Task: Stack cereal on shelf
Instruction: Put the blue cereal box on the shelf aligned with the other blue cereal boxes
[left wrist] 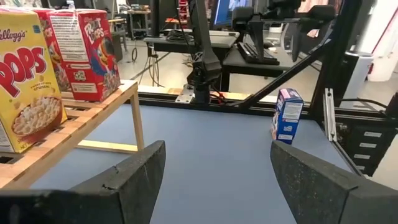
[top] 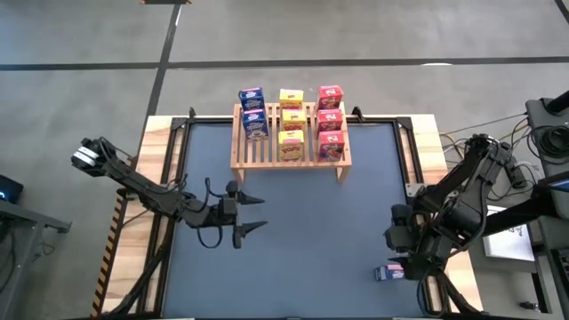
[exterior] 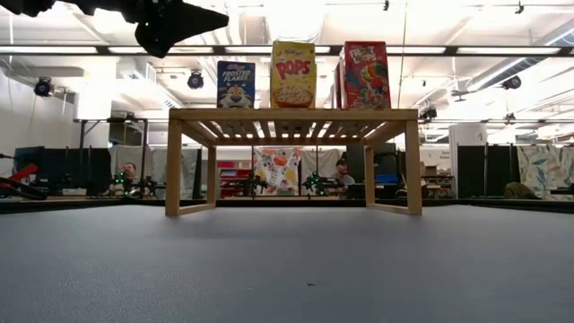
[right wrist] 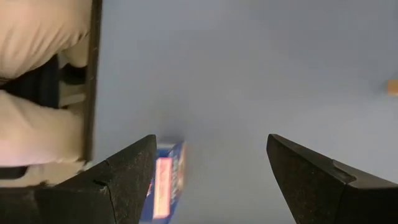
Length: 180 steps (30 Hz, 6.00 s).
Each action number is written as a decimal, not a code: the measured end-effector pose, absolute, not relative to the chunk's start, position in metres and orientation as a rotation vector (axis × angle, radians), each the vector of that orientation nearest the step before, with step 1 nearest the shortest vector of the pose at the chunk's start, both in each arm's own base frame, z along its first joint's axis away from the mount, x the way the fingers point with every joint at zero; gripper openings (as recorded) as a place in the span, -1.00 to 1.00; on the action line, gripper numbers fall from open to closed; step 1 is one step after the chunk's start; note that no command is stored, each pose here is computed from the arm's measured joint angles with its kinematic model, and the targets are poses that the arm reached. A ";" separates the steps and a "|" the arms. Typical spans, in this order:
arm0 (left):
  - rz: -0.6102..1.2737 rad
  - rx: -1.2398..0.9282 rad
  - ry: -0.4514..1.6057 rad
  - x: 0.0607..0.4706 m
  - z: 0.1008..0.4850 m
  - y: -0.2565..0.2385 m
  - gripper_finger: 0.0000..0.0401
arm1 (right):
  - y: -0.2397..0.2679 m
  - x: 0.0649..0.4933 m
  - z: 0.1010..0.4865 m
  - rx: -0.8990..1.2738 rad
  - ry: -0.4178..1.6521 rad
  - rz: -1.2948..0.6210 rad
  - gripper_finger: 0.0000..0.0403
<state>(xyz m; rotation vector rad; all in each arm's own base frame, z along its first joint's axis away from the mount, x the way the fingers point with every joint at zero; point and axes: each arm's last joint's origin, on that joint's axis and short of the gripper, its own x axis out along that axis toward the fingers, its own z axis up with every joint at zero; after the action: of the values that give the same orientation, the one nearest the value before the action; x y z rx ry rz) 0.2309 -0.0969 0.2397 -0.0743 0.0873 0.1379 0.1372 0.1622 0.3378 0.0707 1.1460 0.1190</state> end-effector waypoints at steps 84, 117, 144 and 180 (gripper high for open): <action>0.184 -0.192 0.055 0.232 0.242 -0.094 0.37 | 0.205 0.118 0.225 0.203 1.381 0.082 0.29; 0.147 -0.229 -0.003 0.214 0.264 -0.082 0.37 | 0.208 0.120 0.226 0.178 1.359 0.140 0.12; 0.140 -0.228 0.121 0.249 0.227 -0.101 0.37 | 0.209 0.122 0.227 0.178 1.324 0.157 0.12; 0.142 -0.277 0.075 0.247 0.235 -0.099 0.37 | 0.204 0.117 0.248 0.288 1.253 0.234 0.12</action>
<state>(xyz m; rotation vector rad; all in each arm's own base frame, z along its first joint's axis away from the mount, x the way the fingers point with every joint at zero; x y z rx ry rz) 0.2472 -0.0988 0.2348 -0.2769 0.0749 0.1417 0.1167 0.2036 0.2479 0.2881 1.2530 0.2344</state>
